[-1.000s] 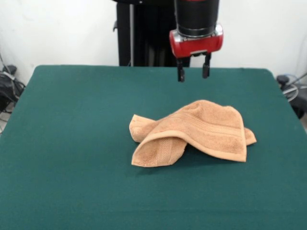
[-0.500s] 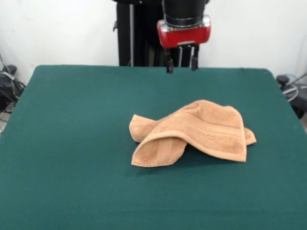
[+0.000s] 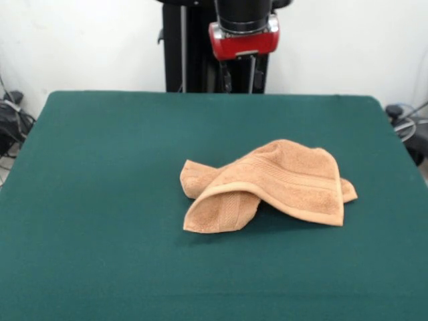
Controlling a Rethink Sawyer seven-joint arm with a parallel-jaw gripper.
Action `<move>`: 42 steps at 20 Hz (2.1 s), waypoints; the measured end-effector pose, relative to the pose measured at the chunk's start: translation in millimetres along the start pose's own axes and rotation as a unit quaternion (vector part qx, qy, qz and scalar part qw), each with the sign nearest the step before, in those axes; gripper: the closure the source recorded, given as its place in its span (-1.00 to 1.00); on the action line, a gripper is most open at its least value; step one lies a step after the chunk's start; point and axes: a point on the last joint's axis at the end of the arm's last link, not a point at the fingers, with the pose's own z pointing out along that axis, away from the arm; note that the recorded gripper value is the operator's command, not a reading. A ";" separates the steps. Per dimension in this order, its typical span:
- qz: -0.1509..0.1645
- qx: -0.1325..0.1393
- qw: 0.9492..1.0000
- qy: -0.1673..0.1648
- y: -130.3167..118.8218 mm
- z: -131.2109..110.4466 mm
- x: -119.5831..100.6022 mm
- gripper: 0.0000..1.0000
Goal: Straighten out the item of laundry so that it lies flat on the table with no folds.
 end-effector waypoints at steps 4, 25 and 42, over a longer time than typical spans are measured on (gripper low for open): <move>-0.009 0.002 1.000 0.002 1.6 1.9 3.5 -1.00; -0.026 0.002 1.000 -0.004 14.1 -1.1 -7.2 -1.00; -0.046 0.013 0.999 -0.016 22.0 -20.3 -68.0 -1.00</move>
